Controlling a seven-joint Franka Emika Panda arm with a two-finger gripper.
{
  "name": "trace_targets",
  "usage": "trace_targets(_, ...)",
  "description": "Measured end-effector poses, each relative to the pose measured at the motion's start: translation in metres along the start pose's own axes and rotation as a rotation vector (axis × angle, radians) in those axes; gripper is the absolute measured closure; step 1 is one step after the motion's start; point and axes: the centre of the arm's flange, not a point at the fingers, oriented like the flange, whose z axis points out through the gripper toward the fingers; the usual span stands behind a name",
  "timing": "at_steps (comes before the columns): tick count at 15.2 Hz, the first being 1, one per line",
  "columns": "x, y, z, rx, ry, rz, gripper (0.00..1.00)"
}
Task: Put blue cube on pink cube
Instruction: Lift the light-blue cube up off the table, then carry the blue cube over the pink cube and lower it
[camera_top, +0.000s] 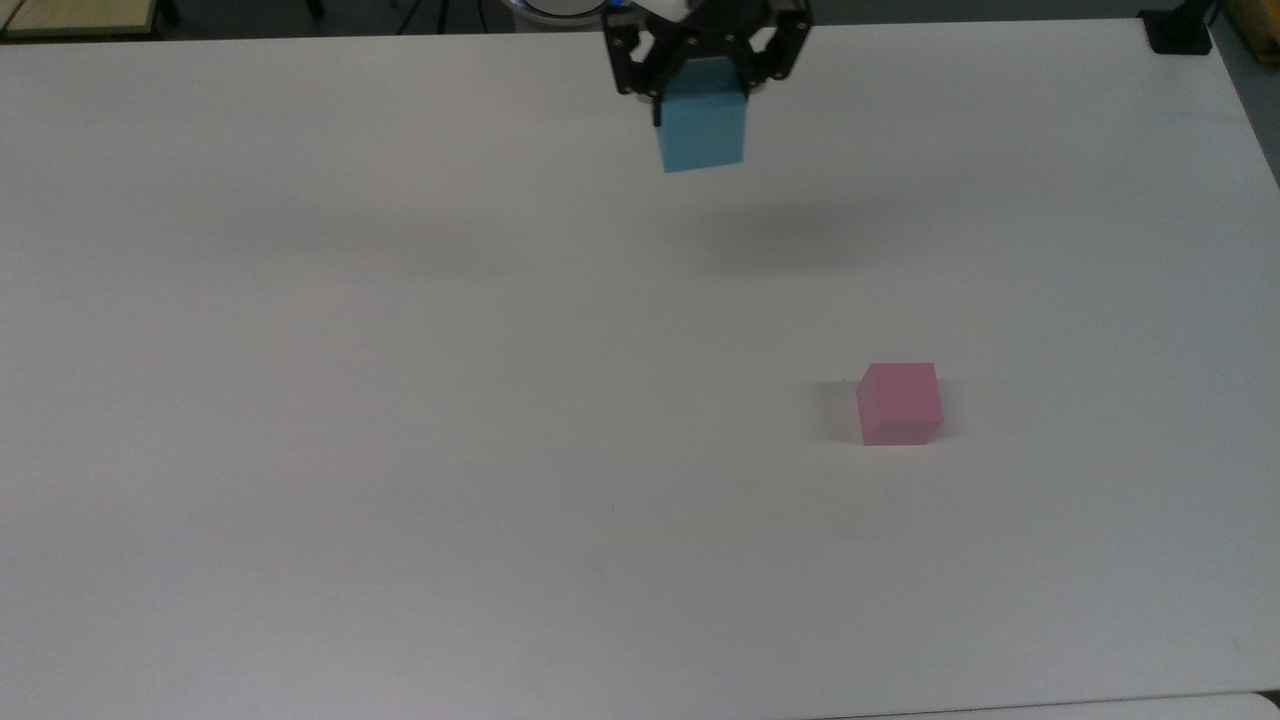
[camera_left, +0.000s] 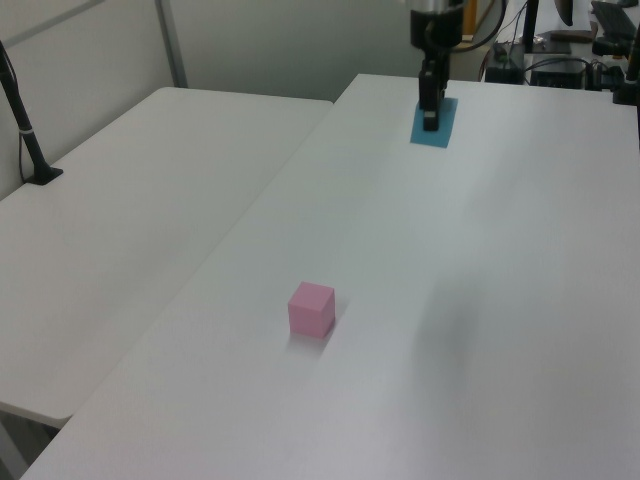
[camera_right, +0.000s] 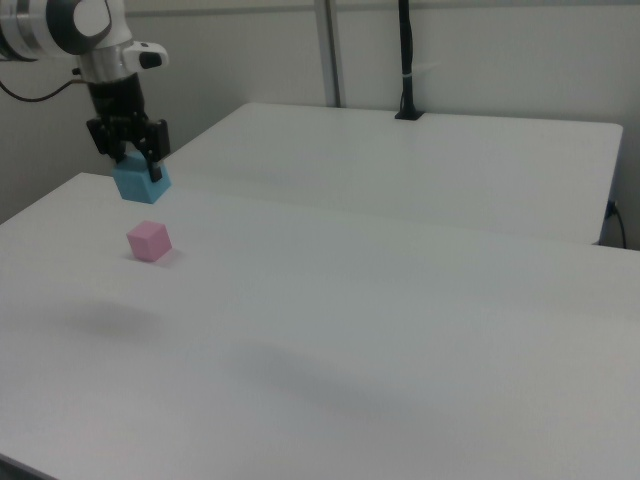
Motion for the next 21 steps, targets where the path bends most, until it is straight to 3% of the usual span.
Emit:
trace_targets(5,0.034,-0.083,0.036,0.011,0.073,0.037,0.37)
trace_targets(12,0.073,-0.149,0.101,-0.028,0.161,0.047,0.37)
trace_targets(21,0.101,-0.163,0.142,-0.012,0.231,0.089,0.37)
